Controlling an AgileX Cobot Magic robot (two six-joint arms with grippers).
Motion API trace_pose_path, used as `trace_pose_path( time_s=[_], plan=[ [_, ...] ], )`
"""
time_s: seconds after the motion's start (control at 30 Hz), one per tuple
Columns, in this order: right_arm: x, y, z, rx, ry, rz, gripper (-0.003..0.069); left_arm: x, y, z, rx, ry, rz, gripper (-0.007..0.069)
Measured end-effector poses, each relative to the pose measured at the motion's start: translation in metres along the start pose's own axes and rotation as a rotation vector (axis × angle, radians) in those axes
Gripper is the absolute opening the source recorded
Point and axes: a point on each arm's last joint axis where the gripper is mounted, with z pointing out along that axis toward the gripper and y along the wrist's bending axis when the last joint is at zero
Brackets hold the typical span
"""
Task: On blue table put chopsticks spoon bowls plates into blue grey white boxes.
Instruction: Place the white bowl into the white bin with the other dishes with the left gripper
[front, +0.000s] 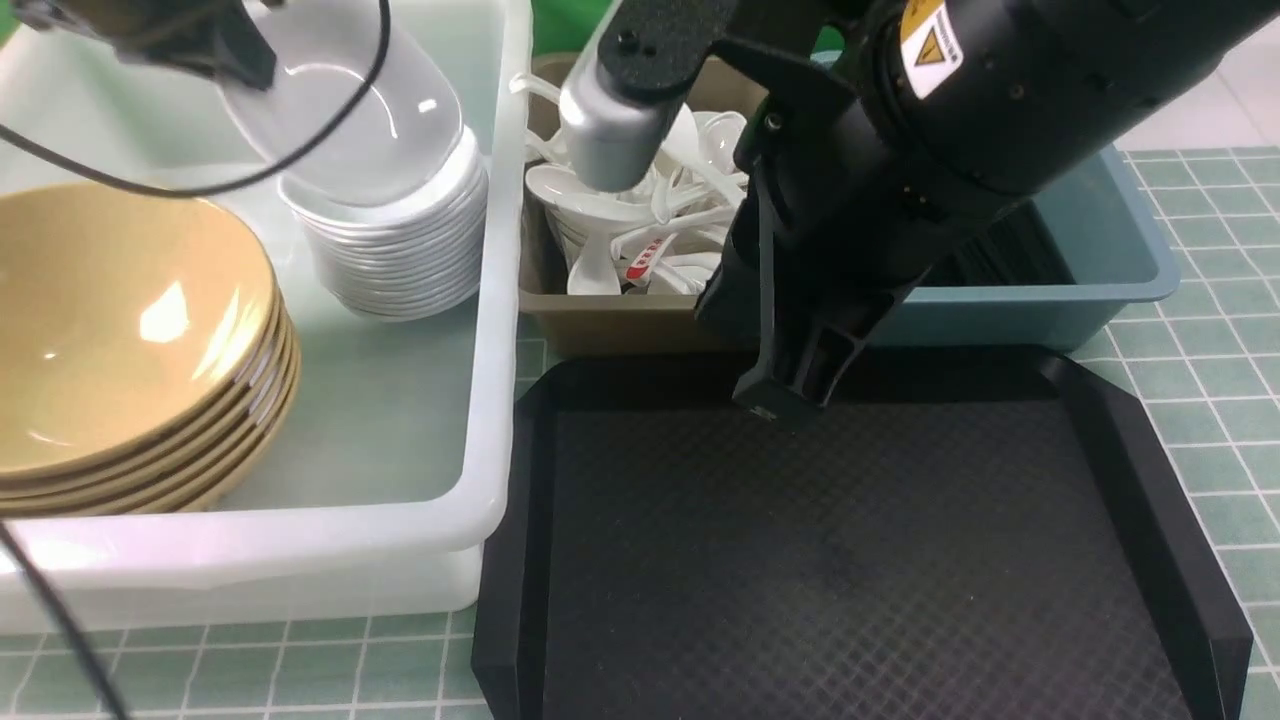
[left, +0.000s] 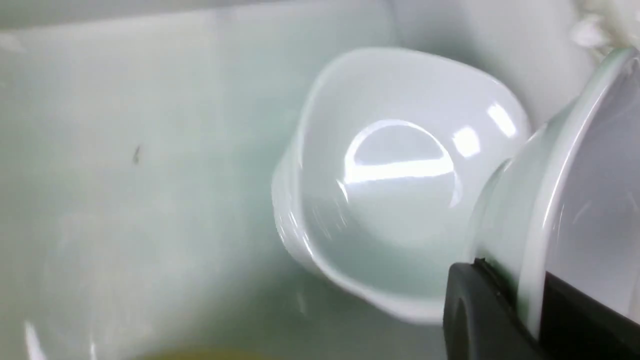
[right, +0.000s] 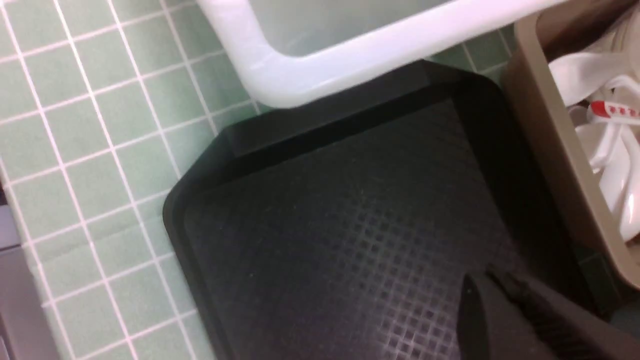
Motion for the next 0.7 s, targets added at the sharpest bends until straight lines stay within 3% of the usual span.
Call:
trace_pose_path(
  time_s=[0.17, 0.33, 0.4, 0.43, 0.5, 0.53, 0.57, 0.6, 0.7],
  plan=[
    [0.003, -0.001, 0.000, 0.007, 0.030, -0.001, 0.0048, 0.000, 0.013, 0.043, -0.008, -0.006, -0.026, 0.0007],
    [0.005, -0.001, 0.000, 0.016, 0.059, 0.001, 0.0048, 0.002, 0.020, 0.067, -0.018, -0.003, -0.005, 0.0089],
    [0.006, -0.002, 0.000, 0.021, 0.069, 0.007, 0.0048, 0.003, 0.021, 0.071, -0.016, 0.007, 0.036, 0.0202],
    [0.006, -0.002, 0.000, 0.021, 0.069, 0.007, 0.0048, 0.003, 0.021, 0.071, -0.016, 0.007, 0.038, 0.0202],
    [0.006, -0.002, 0.000, 0.021, 0.071, 0.008, 0.0048, 0.002, 0.020, 0.069, -0.013, 0.012, 0.062, 0.0336],
    [0.006, -0.002, 0.000, 0.021, 0.071, 0.008, 0.0048, 0.002, 0.020, 0.068, -0.013, 0.010, 0.063, 0.0358],
    [0.006, -0.002, 0.000, 0.021, 0.071, 0.008, 0.0048, -0.003, 0.018, 0.061, -0.007, 0.013, 0.074, 0.0465],
    [0.006, -0.002, 0.000, 0.021, 0.071, 0.010, 0.0048, -0.006, 0.016, 0.053, -0.004, 0.016, 0.079, 0.0517],
    [0.006, -0.002, 0.000, 0.022, 0.071, 0.022, 0.0048, -0.016, 0.007, 0.019, -0.008, 0.024, 0.076, 0.0588]
  ],
)
